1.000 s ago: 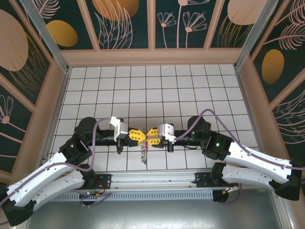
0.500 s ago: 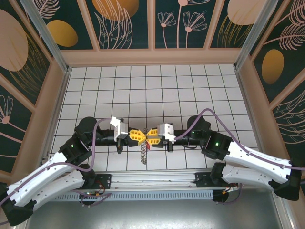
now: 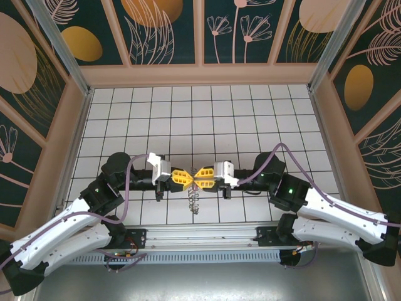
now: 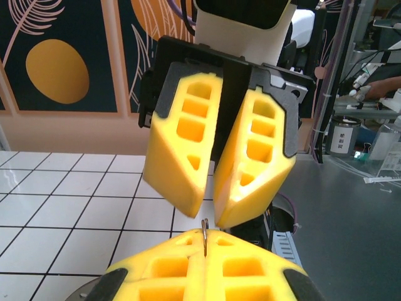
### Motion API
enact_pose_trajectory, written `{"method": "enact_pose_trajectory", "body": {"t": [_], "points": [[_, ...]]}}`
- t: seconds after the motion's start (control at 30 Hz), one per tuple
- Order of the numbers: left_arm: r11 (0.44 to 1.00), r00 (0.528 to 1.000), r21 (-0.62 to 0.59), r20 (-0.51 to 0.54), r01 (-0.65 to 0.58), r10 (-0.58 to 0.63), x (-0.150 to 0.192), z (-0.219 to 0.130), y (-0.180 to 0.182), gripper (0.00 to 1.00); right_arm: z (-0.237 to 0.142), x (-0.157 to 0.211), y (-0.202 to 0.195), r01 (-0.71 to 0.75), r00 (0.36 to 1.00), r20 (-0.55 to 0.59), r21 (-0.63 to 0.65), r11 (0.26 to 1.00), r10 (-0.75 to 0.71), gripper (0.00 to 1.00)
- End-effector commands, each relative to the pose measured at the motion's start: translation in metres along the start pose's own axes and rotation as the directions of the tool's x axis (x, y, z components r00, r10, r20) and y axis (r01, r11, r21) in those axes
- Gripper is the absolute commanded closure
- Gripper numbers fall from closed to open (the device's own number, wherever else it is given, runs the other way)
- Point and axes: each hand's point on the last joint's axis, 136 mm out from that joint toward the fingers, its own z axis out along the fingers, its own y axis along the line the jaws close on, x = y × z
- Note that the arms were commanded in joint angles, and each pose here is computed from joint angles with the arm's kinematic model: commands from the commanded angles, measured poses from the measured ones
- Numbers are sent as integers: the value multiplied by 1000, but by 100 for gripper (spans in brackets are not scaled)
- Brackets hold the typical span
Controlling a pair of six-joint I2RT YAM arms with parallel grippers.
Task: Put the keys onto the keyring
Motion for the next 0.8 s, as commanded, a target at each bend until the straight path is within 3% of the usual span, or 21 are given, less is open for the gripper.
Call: {"method": "enact_pose_trajectory", "body": {"t": [0.0,0.4,0.77], "points": [[998,996,16,55,-69,68,-22,-4,-8,100,2,2,-1,-11,1000,13,-1,1000,11,82],[996,995,22,58,-85,84,-25,-9,-13,100,-4,0,-3,-35,998,43,22,999,34,72],[996,994,30,68,-90,87,-27,-9,-14,100,7,8,-2,-56,998,20,-27,998,57,78]]}}
